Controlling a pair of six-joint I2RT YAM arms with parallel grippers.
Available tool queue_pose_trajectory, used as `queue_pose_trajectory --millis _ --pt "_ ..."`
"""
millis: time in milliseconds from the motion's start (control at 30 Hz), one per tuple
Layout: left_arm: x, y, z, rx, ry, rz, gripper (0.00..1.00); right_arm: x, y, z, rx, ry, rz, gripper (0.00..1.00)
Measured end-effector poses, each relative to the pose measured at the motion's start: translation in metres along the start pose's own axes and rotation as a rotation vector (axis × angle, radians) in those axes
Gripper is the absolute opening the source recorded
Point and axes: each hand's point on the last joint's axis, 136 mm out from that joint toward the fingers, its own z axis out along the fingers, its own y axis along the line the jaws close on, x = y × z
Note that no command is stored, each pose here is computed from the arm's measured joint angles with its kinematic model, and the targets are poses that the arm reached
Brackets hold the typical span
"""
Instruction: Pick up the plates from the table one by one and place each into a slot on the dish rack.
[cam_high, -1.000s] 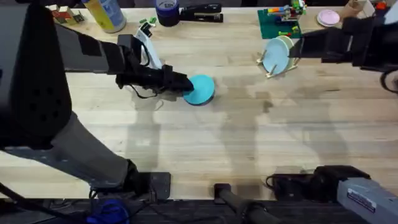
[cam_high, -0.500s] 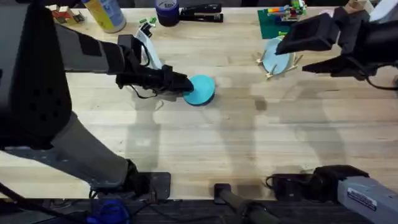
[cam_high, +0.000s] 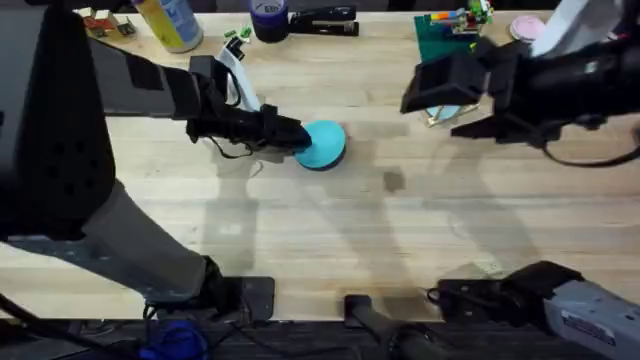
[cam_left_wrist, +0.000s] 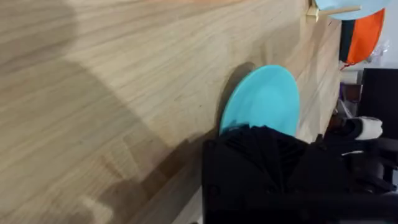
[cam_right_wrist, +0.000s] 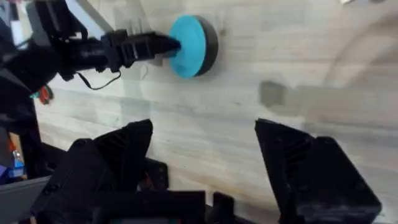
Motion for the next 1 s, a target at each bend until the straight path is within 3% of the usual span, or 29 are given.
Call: queue_pose_trajectory --millis 267,500,867,1000 --pt "0.0 0.0 0.0 0.0 0.0 0.0 0.039 0.03 0.021 0.011 0.036 0.032 0.084 0.995" --pt "0.0 0.0 0.0 0.0 0.0 0.0 0.04 0.061 0.019 0.029 0.126 0.035 0.161 0.995" --pt "0.0 0.0 0.0 0.0 0.0 0.0 0.039 0.078 0.026 0.067 0.1 -0.053 0.236 0.995" --pt "0.0 0.0 0.0 0.0 0.0 0.0 0.039 0.079 0.029 0.082 0.053 -0.078 0.349 0.995"
